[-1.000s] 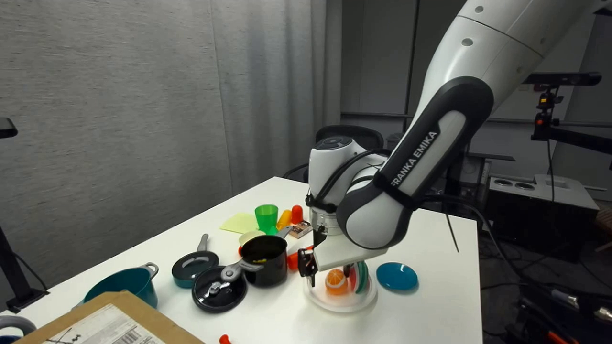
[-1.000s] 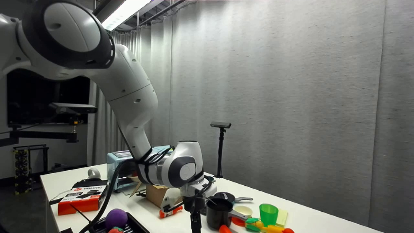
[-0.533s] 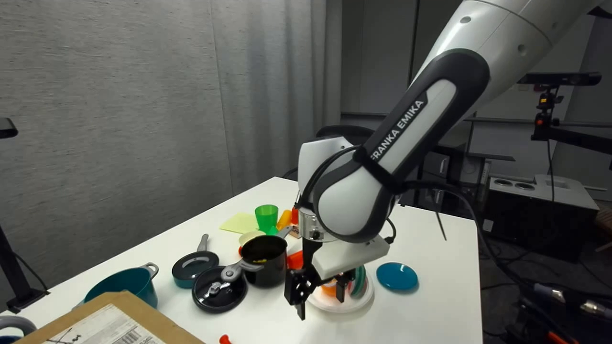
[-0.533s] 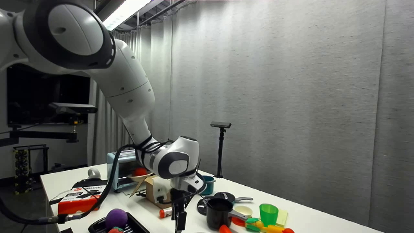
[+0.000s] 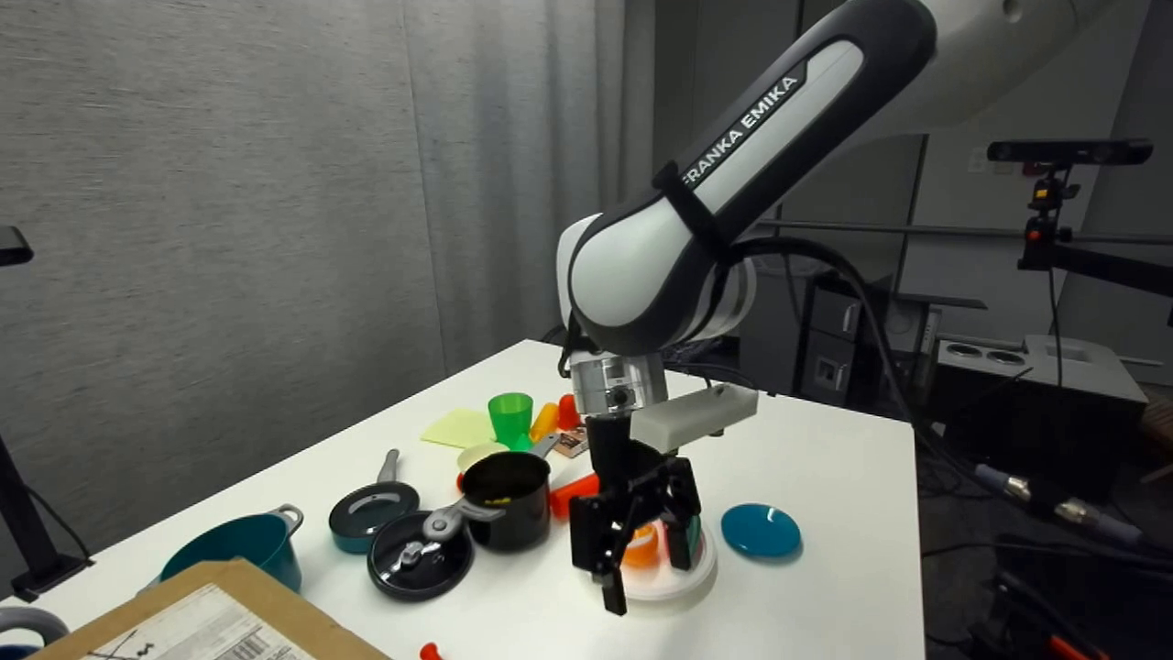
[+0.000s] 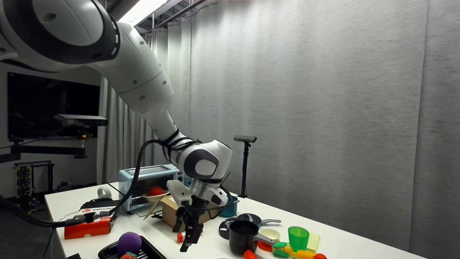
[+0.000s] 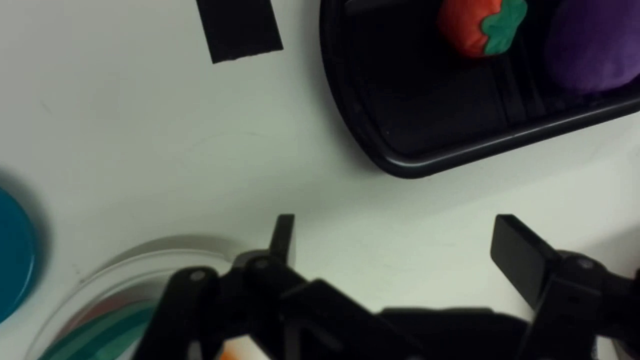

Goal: Pick the stuffed fruits on the tray and put them on the plate

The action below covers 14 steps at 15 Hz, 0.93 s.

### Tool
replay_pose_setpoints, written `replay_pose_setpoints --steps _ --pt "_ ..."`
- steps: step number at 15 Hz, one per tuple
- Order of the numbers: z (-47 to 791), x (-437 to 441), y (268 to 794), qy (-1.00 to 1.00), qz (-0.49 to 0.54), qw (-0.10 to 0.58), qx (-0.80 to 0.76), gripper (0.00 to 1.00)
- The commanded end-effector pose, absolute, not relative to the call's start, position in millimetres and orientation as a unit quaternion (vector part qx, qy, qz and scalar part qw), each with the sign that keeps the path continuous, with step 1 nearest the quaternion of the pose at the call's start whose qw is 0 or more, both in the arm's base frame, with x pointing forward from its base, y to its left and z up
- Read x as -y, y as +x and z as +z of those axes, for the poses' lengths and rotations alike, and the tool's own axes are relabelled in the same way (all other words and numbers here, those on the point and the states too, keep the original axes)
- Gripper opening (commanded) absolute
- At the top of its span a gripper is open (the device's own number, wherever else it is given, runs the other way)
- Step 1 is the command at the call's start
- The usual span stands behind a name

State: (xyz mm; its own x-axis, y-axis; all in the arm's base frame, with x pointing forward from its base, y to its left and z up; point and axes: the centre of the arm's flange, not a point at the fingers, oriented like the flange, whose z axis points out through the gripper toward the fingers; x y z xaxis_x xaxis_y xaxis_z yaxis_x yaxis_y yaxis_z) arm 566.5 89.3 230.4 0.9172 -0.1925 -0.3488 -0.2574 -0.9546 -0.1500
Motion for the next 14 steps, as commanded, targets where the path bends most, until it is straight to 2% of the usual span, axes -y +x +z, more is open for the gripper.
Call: replay_pose_setpoints --steps 1,5,6,14 --pt "220 -125 552 -0.968 0.165 0.15 -0.12 1.0" --pt "206 -172 526 -0.966 0.171 0.171 -0.087 1.0" --pt "209 -162 539 -0.967 0.173 0.157 -0.105 1.0" --pt "203 -174 530 -0.967 0.178 0.157 -0.092 1.0"
